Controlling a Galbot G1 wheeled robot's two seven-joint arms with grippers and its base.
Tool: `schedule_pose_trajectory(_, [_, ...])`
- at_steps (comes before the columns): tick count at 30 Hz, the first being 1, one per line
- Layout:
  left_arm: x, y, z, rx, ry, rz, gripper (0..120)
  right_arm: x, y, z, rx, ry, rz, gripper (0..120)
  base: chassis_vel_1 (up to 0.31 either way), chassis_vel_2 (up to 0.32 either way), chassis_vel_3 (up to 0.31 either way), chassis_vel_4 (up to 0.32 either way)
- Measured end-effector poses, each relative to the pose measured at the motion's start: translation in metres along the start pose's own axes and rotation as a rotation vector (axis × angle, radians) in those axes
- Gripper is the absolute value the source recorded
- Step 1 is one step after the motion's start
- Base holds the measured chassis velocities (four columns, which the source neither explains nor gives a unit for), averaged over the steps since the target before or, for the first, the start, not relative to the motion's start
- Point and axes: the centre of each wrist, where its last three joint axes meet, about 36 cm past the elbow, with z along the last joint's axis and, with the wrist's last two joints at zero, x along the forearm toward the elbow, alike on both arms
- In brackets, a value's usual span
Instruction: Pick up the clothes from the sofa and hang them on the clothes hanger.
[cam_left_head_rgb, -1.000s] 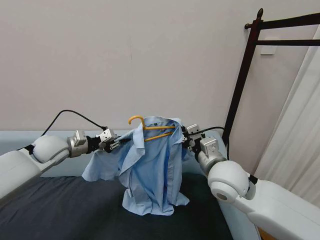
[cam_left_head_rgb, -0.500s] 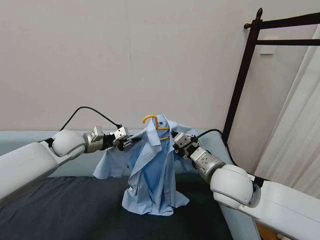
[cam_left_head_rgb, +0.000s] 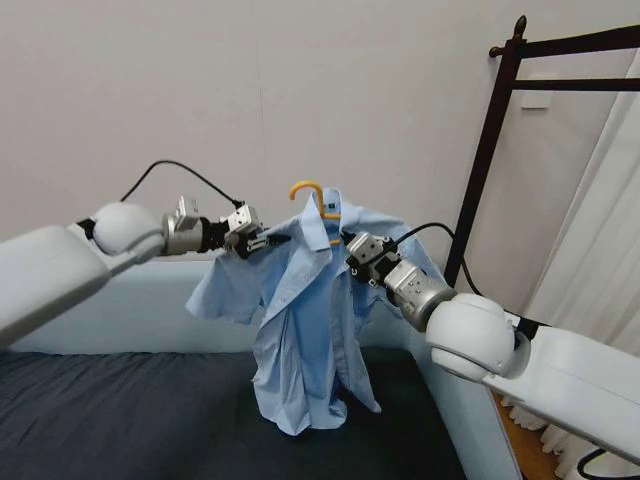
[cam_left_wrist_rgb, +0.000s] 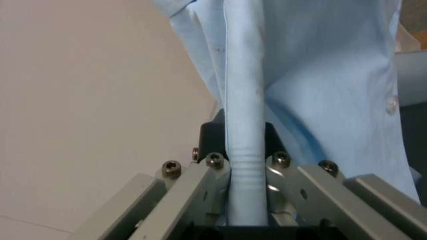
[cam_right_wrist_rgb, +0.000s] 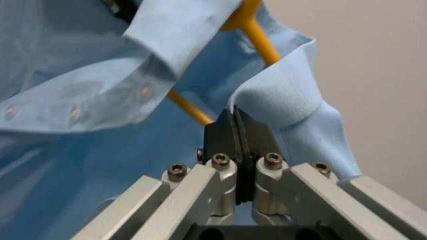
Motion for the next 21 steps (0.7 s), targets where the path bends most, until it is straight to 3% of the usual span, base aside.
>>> schedule_pose_trajectory(6, [-0.01, 0.014, -0.015, -0.033, 0.005, 0.015, 1, 0.01, -0.004, -0.004, -0.006, -0.007, 0.0, 0, 0.0, 0.0, 0.0, 0.0])
schedule_pose_trajectory(15, [-0.019, 0.007, -0.013, -0.034, 0.004, 0.015, 1, 0.022, -0.008, -0.01, -0.061, 0.005, -0.005, 0, 0.0, 0.0, 0.0, 0.0])
schedule_pose_trajectory(17, [-0.019, 0.005, -0.01, -0.026, -0.002, 0.01, 1, 0.024, -0.007, -0.014, -0.128, 0.023, -0.037, 0, 0.0, 0.0, 0.0, 0.0])
schedule_pose_trajectory(21, [-0.014, 0.007, -0.006, -0.025, -0.012, 0.0, 1, 0.027, -0.008, -0.017, -0.231, -0.004, -0.071, 14, 0.0, 0.0, 0.0, 0.0])
